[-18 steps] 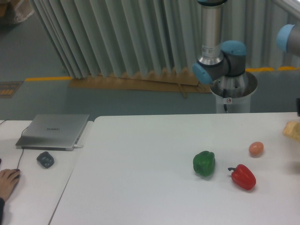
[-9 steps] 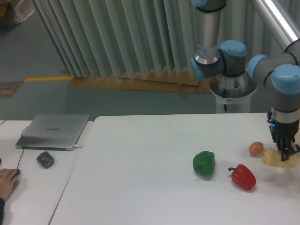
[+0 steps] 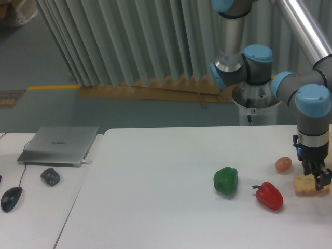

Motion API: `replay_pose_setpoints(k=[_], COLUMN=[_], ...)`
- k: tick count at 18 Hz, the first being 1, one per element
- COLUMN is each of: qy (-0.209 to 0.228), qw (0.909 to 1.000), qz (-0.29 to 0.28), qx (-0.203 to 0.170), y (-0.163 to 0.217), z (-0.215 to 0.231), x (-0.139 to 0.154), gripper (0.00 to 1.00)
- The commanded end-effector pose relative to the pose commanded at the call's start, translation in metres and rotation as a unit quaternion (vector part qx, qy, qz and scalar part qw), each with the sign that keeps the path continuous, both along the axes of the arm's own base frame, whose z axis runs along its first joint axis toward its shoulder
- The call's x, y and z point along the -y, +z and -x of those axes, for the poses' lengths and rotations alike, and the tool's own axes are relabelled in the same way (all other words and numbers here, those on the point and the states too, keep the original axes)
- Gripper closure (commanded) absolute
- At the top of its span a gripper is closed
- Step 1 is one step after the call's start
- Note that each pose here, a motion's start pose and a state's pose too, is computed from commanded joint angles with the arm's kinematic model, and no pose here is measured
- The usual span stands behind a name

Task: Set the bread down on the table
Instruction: 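Set the bread block on the table beside the red pepper, then open the gripper and raise it away from the bread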

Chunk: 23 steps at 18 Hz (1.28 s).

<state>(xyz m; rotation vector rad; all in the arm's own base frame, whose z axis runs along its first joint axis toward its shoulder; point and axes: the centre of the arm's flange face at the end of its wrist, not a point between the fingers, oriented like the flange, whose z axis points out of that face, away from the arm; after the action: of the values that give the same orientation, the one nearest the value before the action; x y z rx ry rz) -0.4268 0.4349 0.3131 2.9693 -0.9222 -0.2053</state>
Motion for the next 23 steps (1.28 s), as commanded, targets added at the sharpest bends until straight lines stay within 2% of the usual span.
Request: replay_pose_setpoints(k=[1,7,10,11,14,16,21,23], qy=[0.0,-0.006,-0.003,-0.01,-0.091,-0.121,-0.13,-0.138], qw=[1.0,0.9998,0.9997,0.9997,0.9951,0.9895,0.9874,0.9883], qz=[-0.001,-0.008,0.004,0.009,0.035,0.078,0.088,0.063], qx=[-0.001,-0.016,-0.026,-0.022,-0.014,-0.009,0.01,0.018], y=[0.002,0.023,0.036,0.037,0.061,0.067,0.06,0.061], z=[0.0,0.01,0.024,0.028,0.045,0.052,0.052,0.047], x=[0.0,0.0,0.018,0.024,0.029,0.032,0.033,0.025], gripper=[0.0,0.0,0.0,0.0,0.0,0.0,0.0,0.0])
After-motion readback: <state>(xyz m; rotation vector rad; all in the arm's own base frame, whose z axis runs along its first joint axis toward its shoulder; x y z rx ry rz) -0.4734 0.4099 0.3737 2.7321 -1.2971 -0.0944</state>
